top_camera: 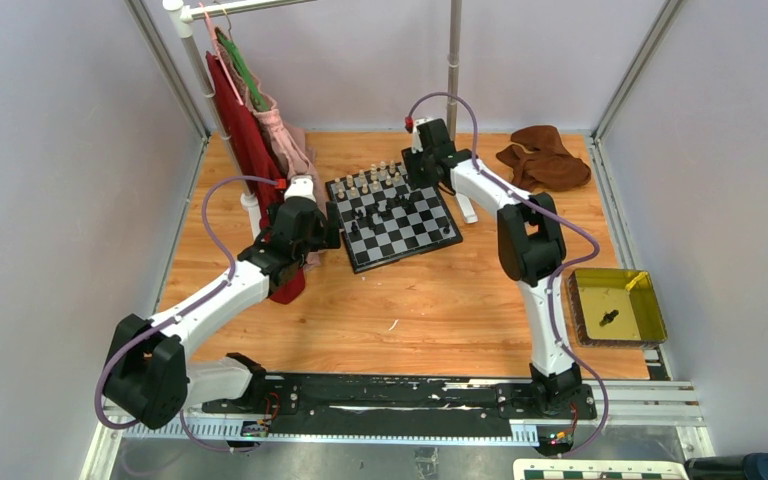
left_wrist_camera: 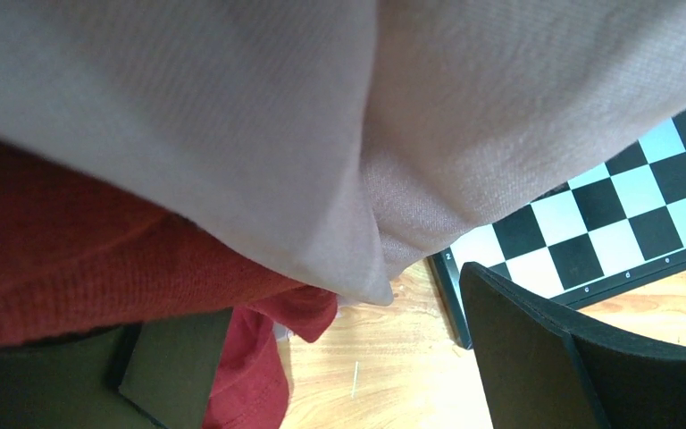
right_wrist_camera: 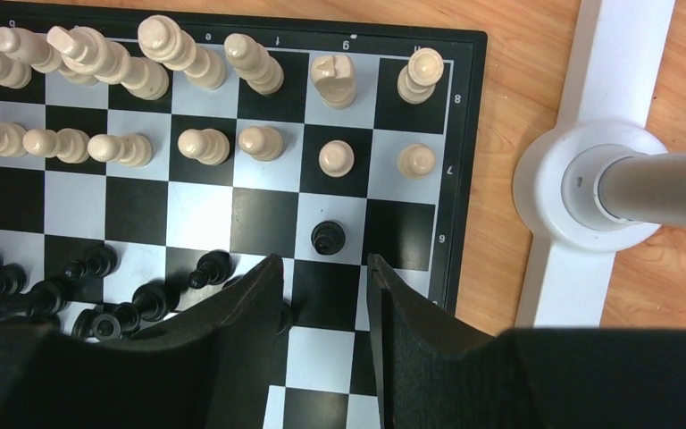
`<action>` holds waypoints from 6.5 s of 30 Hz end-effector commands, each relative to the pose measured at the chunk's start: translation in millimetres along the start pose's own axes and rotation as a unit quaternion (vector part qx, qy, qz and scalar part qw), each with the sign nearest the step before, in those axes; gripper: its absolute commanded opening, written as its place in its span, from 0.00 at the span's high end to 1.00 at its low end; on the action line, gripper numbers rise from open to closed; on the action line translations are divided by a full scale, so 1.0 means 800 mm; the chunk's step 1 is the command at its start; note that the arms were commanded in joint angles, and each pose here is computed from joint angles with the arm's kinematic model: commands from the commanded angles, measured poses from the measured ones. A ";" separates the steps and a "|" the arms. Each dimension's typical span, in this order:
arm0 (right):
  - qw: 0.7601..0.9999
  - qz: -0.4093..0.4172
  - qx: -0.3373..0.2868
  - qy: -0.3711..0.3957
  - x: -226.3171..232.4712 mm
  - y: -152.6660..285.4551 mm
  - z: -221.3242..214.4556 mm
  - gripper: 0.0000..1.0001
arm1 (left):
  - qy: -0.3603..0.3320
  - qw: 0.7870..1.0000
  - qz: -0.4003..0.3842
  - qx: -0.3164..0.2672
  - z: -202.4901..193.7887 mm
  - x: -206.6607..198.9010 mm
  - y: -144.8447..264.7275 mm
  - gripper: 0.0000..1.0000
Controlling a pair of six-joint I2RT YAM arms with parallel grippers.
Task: Set up the chess pieces on the board
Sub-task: Pick up the chess piece from the chessboard, then place the chess piece on the chessboard.
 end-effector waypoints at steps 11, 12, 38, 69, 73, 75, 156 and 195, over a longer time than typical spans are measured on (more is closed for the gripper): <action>1.000 0.002 0.004 0.010 -0.008 -0.025 -0.002 0.58 | 0.011 1.000 0.011 -0.018 0.016 0.004 -0.009 0.00; 1.000 0.002 0.004 0.010 -0.009 -0.026 -0.003 0.58 | 0.010 1.000 0.012 -0.017 0.015 0.004 -0.009 0.00; 1.000 0.006 0.009 0.004 -0.011 -0.042 -0.009 0.74 | -0.001 1.000 0.017 -0.011 0.017 0.010 -0.020 0.00; 0.999 -0.021 -0.013 0.028 0.006 0.056 0.010 1.00 | 0.034 0.999 0.007 -0.014 0.025 0.022 0.016 0.00; 0.998 -0.048 -0.014 0.023 -0.002 0.082 -0.005 1.00 | 0.038 0.999 0.000 -0.018 0.028 0.023 0.028 0.00; 0.998 -0.053 -0.011 0.020 -0.005 0.089 -0.019 1.00 | 0.037 0.999 0.000 -0.016 0.027 0.024 0.031 0.00; 0.996 -0.090 0.012 0.001 -0.040 0.062 -0.125 0.75 | 0.064 0.998 -0.007 -0.002 0.003 0.022 0.031 0.00; 0.999 -0.036 -0.002 0.027 -0.012 0.038 -0.029 0.67 | 0.071 0.997 -0.004 -0.005 0.011 0.013 0.009 0.00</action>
Point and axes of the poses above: each gripper's point midway between its finger pads, its own y axis back along the fingers, its own x axis along the line the jaws close on, z = x × y, the point moved 2 cm from there along y, back along the fingers, and after that the axes turned 6 degrees about -y, right-handed, at the moved point
